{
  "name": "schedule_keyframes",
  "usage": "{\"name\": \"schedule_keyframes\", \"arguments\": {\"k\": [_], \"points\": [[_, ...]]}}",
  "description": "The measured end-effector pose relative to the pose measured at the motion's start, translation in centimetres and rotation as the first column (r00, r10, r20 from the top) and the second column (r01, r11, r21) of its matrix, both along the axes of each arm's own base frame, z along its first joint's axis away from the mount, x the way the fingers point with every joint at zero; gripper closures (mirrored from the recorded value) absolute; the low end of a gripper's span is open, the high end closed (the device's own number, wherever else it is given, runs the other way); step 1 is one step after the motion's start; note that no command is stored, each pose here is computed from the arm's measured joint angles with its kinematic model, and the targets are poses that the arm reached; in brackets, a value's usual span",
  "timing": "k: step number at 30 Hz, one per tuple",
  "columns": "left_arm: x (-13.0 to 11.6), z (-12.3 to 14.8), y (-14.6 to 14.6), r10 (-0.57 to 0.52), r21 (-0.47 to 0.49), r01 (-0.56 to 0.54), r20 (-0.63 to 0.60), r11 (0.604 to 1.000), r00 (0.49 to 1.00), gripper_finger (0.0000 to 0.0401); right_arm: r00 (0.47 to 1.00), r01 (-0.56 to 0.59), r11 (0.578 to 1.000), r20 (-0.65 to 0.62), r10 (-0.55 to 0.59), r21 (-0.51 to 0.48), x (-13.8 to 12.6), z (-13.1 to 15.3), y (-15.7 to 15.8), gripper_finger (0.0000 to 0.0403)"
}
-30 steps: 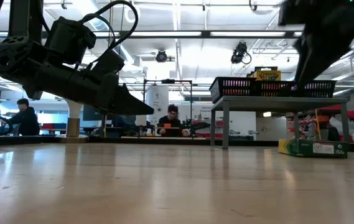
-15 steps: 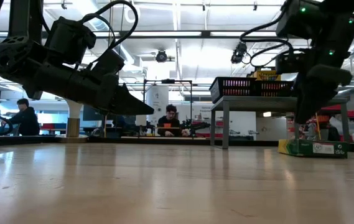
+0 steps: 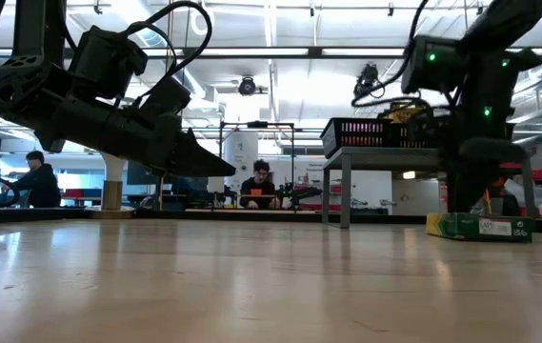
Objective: Pick & Place Office Desk Supplies
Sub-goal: Put the yellow crayon box into the middle black bin on the shelf
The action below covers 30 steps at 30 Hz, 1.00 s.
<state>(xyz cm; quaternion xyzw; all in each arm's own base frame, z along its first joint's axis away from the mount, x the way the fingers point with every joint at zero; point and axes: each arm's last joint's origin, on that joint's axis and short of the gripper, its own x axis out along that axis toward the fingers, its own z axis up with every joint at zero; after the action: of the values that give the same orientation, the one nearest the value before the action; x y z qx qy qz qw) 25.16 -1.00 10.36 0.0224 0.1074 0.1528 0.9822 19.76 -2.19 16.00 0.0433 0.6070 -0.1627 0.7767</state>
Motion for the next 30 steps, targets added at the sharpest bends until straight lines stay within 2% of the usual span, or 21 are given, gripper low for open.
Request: {"name": "schedule_keyframes", "arguments": {"k": [3,7,14,18,21,26,30], "points": [[0.0,0.0,0.0,0.000,0.000,0.000,0.000,1.000,1.000,0.0302,0.999,-0.024,1.000,-0.044,0.025,0.010,0.3,-0.9,-0.2,0.0222],[0.0,0.0,0.0,0.000,0.000,0.000,0.000,1.000,1.000,0.0302,0.997,-0.039,0.996,-0.061,0.044,0.078,0.6,-1.5,-0.4,0.0232],[0.0,0.0,0.0,0.000,0.000,0.000,0.000,1.000,1.000,0.0302,0.998,-0.066,0.960,0.009,0.066,0.273,0.9,-1.3,0.2,0.0298],[0.0,0.0,0.0,0.000,0.000,0.000,0.000,1.000,1.000,0.0302,0.996,-0.077,0.953,0.065,0.060,0.294,1.1,-0.7,0.9,0.0320],[0.0,0.0,0.0,0.000,0.000,0.000,0.000,1.000,1.000,0.0302,0.994,-0.102,0.956,0.066,0.087,0.273,1.1,-0.6,1.5,0.0311],[0.0,0.0,0.0,0.000,0.000,0.000,0.000,1.000,1.000,0.0302,0.993,-0.109,0.975,0.053,0.101,0.196,1.1,-0.6,1.8,0.0257],[0.0,0.0,0.0,0.000,0.000,0.000,0.000,1.000,1.000,0.0302,0.990,-0.139,0.966,0.052,0.130,0.217,1.0,-0.6,1.3,0.0219]]}}
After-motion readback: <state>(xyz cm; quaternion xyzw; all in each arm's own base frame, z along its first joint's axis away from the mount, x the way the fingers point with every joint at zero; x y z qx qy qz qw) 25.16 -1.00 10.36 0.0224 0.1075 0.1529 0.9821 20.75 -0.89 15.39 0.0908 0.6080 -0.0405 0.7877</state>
